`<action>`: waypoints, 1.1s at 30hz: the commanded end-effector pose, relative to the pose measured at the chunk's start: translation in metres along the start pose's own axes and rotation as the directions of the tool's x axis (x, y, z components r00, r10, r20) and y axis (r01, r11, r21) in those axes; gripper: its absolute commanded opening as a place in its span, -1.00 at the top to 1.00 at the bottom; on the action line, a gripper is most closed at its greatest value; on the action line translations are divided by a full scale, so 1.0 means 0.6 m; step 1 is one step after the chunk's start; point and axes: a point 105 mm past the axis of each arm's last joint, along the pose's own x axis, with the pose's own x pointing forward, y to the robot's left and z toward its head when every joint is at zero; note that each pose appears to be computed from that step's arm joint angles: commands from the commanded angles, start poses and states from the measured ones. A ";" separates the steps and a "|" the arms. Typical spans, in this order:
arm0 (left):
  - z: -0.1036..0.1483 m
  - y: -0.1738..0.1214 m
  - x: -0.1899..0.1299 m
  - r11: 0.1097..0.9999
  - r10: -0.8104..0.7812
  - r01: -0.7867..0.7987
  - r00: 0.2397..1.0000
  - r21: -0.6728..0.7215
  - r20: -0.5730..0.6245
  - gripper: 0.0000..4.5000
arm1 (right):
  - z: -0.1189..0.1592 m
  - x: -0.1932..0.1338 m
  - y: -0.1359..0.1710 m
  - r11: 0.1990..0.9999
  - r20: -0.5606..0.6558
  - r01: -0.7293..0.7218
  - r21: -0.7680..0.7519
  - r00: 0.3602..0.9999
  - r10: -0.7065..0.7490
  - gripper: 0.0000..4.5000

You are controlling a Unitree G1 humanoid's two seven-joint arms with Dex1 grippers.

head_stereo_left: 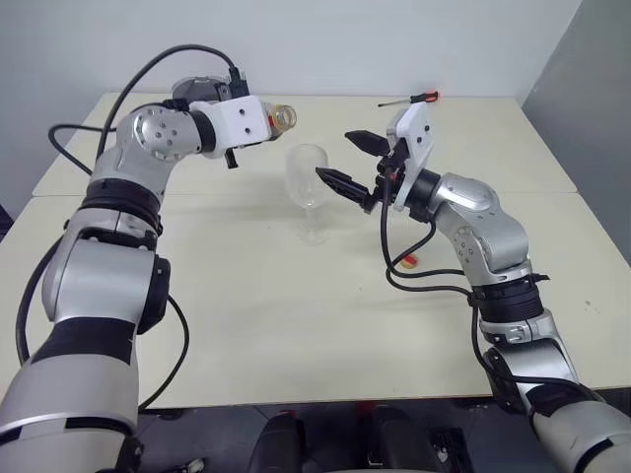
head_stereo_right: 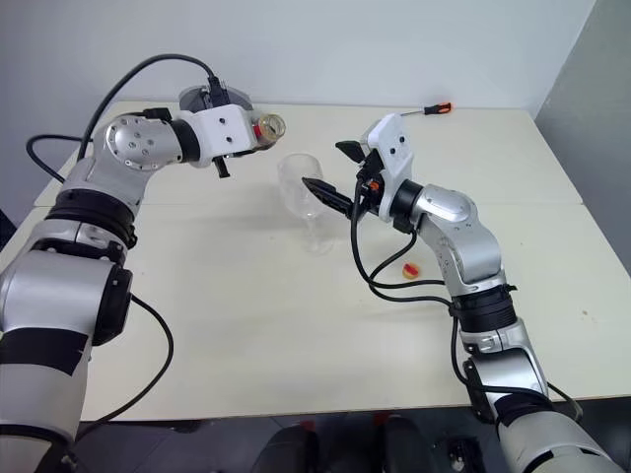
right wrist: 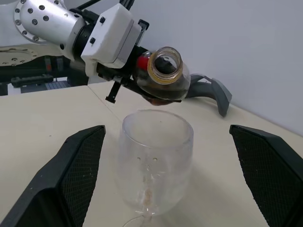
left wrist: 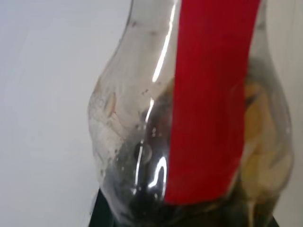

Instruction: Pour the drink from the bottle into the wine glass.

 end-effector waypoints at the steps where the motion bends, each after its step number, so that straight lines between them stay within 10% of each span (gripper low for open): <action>1: 0.019 0.042 -0.012 0.995 0.069 -0.070 0.997 0.077 0.019 0.58 | 0.042 0.005 0.006 0.999 0.059 -0.012 -0.052 0.998 0.015 -1.00; 33: 0.027 0.056 -0.020 0.921 0.056 -0.042 0.998 0.388 -0.026 0.58 | 0.037 0.007 0.003 0.999 0.047 -0.009 -0.046 0.999 0.011 -1.00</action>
